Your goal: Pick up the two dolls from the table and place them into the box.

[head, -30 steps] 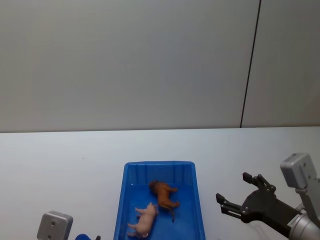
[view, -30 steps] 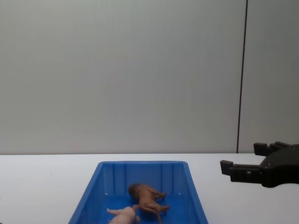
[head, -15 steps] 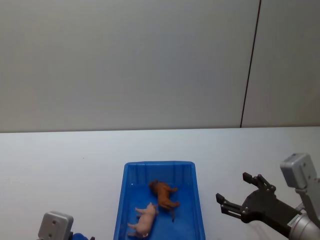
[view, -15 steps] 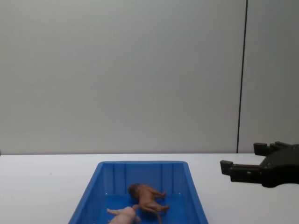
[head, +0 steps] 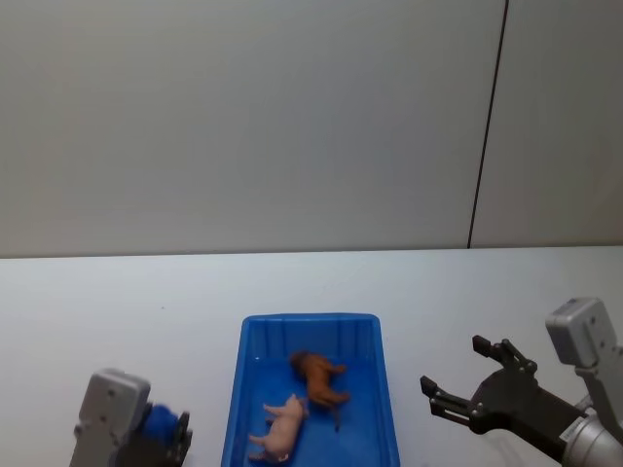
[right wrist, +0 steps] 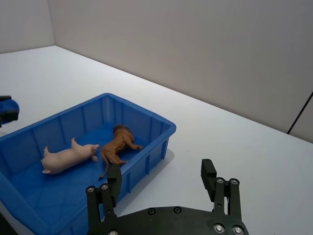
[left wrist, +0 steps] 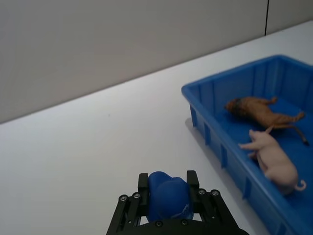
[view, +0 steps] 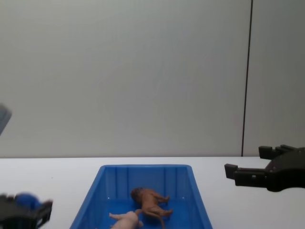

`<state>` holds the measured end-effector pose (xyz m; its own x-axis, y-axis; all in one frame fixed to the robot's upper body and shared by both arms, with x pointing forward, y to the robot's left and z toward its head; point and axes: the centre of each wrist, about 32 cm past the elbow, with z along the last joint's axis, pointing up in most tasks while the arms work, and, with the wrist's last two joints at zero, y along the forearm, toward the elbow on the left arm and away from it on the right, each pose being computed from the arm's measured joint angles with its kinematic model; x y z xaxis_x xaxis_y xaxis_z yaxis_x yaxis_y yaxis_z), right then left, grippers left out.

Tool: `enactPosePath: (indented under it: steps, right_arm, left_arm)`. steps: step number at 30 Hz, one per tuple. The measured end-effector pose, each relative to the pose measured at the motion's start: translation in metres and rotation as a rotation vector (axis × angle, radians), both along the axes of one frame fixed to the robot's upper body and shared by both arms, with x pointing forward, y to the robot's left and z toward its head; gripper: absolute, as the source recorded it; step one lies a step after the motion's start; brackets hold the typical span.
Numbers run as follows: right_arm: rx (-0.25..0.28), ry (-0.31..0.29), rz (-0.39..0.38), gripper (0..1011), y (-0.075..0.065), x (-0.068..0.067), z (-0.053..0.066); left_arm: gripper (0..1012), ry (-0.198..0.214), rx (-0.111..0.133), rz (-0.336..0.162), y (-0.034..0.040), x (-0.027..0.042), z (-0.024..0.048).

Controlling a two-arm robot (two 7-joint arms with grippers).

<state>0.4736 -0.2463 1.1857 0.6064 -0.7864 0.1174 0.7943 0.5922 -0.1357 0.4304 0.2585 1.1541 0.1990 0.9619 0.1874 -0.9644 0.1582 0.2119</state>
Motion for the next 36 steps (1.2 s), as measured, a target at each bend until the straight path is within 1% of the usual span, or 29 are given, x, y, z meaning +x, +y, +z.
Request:
enactPosePath:
  steps: [1, 2, 3, 4, 6, 8, 11, 12, 13, 15, 16, 17, 18, 19, 20, 21, 22, 23, 24, 25, 26, 27, 28, 32, 33, 35, 36]
  right_arm:
    - [0.0, 0.0, 0.0, 1001, 0.0, 0.0, 0.0]
    - [0.0, 0.0, 0.0, 1001, 0.0, 0.0, 0.0]
    - [0.0, 0.0, 0.0, 1001, 0.0, 0.0, 0.0]
    - [0.0, 0.0, 0.0, 1001, 0.0, 0.0, 0.0]
    - [0.0, 0.0, 0.0, 1001, 0.0, 0.0, 0.0]
    - [0.0, 0.0, 0.0, 1001, 0.0, 0.0, 0.0]
    - [0.0, 0.0, 0.0, 1001, 0.0, 0.0, 0.0]
    - [0.0, 0.0, 0.0, 1001, 0.0, 0.0, 0.0]
    - [0.0, 0.0, 0.0, 1001, 0.0, 0.0, 0.0]
    - [0.0, 0.0, 0.0, 1001, 0.0, 0.0, 0.0]
    - [0.0, 0.0, 0.0, 1001, 0.0, 0.0, 0.0]
    - [0.0, 0.0, 0.0, 1001, 0.0, 0.0, 0.0]
    - [0.0, 0.0, 0.0, 1001, 0.0, 0.0, 0.0]
    - [0.0, 0.0, 0.0, 1001, 0.0, 0.0, 0.0]
    - [0.0, 0.0, 0.0, 1001, 0.0, 0.0, 0.0]
    - [0.0, 0.0, 0.0, 1001, 0.0, 0.0, 0.0]
    - [0.0, 0.0, 0.0, 1001, 0.0, 0.0, 0.0]
    - [0.0, 0.0, 0.0, 1001, 0.0, 0.0, 0.0]
    - [0.0, 0.0, 0.0, 1001, 0.0, 0.0, 0.0]
    - [0.0, 0.0, 0.0, 1001, 0.0, 0.0, 0.0]
    - [0.0, 0.0, 0.0, 1001, 0.0, 0.0, 0.0]
    - [0.0, 0.0, 0.0, 1001, 0.0, 0.0, 0.0]
    - [0.0, 0.0, 0.0, 1001, 0.0, 0.0, 0.0]
    - [0.0, 0.0, 0.0, 1001, 0.0, 0.0, 0.0]
    - [0.0, 0.0, 0.0, 1001, 0.0, 0.0, 0.0]
    - [0.0, 0.0, 0.0, 1001, 0.0, 0.0, 0.0]
    - [0.0, 0.0, 0.0, 1001, 0.0, 0.0, 0.0]
  left_arm:
    - [462, -0.008, 0.0, -0.004, -0.0007, 0.0015, 0.0017]
    - [454, -0.026, 0.002, -0.014, -0.0025, 0.005, 0.0056]
    - [454, -0.026, 0.002, -0.014, -0.0025, 0.005, 0.0056]
    - [445, -0.046, 0.002, -0.026, -0.0047, 0.009, 0.0098]
    - [431, -0.072, 0.003, -0.046, -0.0081, 0.0144, 0.0151]
    - [421, -0.09, 0.002, -0.062, -0.0114, 0.0193, 0.0188]
    - [400, -0.125, -0.001, -0.101, -0.0198, 0.0301, 0.0256]
    - [390, -0.125, -0.001, -0.101, -0.0198, 0.0301, 0.0256]
    - [383, -0.138, -0.002, -0.119, -0.0237, 0.0344, 0.0279]
    - [376, -0.149, -0.004, -0.137, -0.0277, 0.0387, 0.0301]
    - [376, -0.159, -0.007, -0.157, -0.0317, 0.0431, 0.0321]
    - [365, -0.164, -0.009, -0.165, -0.0339, 0.0453, 0.0329]
    - [387, -0.168, -0.011, -0.174, -0.0362, 0.0476, 0.0339]
    - [416, -0.177, -0.013, -0.195, -0.0408, 0.0517, 0.0356]
    - [486, -0.181, -0.014, -0.205, -0.043, 0.0537, 0.0363]
    - [486, -0.187, -0.017, -0.223, -0.0475, 0.0575, 0.0377]
    - [547, -0.191, -0.019, -0.235, -0.0503, 0.0597, 0.0385]
    - [547, -0.191, -0.019, -0.235, -0.0503, 0.0597, 0.0385]
    - [590, -0.196, -0.021, -0.253, -0.0544, 0.0629, 0.0395]
    - [624, -0.199, -0.022, -0.262, -0.0566, 0.0643, 0.0401]
    - [624, -0.201, -0.022, -0.269, -0.0584, 0.0656, 0.0405]
    - [692, -0.205, -0.023, -0.287, -0.0622, 0.0683, 0.0414]
    - [731, -0.208, -0.024, -0.3, -0.0651, 0.0703, 0.0421]
    - [848, -0.216, -0.025, -0.326, -0.0698, 0.0741, 0.0438]
    - [865, -0.217, -0.025, -0.332, -0.0705, 0.0748, 0.0442]
    - [933, -0.223, -0.024, -0.343, -0.0712, 0.076, 0.0449]
    - [942, -0.225, -0.024, -0.346, -0.0712, 0.0762, 0.045]
